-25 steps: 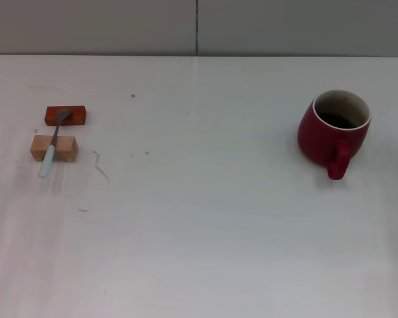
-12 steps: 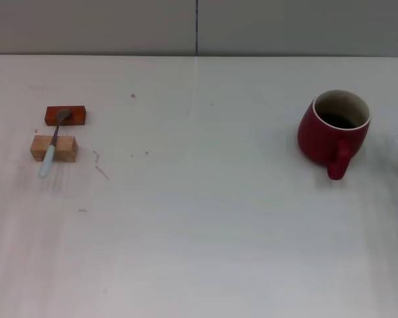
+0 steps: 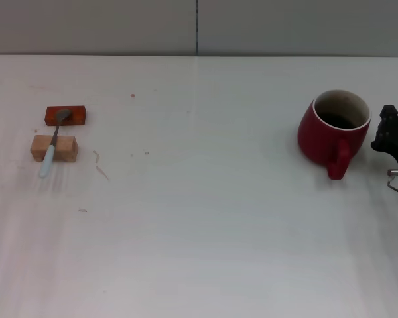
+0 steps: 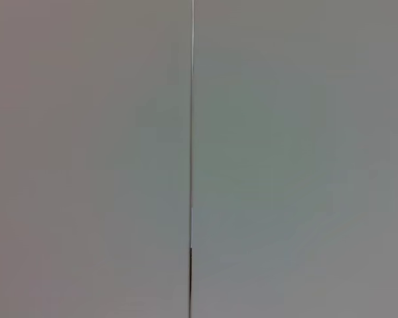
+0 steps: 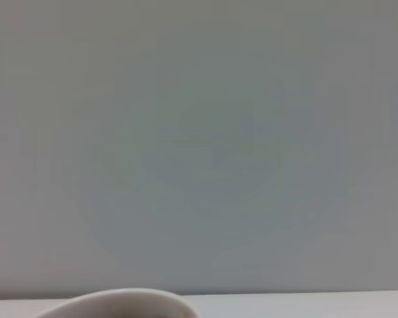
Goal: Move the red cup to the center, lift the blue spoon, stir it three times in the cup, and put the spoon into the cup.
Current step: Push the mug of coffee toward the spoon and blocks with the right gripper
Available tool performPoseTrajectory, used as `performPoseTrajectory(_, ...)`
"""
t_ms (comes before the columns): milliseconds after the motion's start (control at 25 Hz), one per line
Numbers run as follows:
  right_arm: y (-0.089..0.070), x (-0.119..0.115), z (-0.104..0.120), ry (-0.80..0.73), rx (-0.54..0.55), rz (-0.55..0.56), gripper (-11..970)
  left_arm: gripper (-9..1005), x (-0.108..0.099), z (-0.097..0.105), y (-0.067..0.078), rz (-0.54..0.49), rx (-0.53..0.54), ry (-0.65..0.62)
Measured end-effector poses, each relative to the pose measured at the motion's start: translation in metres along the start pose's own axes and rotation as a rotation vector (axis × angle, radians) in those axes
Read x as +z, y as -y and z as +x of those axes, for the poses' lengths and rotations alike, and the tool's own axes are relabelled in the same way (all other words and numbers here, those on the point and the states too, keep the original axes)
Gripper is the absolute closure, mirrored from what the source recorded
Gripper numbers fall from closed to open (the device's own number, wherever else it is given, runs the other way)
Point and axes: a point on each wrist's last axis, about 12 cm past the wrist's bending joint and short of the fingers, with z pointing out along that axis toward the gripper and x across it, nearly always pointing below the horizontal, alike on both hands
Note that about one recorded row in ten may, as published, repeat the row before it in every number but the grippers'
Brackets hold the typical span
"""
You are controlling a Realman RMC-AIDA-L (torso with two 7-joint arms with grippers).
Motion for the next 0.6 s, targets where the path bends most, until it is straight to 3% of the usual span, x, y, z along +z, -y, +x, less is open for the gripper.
performPoseTrajectory(360, -0.014, 0.006, -0.001, -0.018, -0.010, -0.064, 916, 160, -0.001, 0.000, -0.001, -0.001, 0.002, -0.002)
performPoseTrajectory(600, -0.032, 0.011, -0.004, -0.021, -0.025, -0.146, 910, 160, -0.001, 0.000, -0.001, -0.002, 0.002, -0.003)
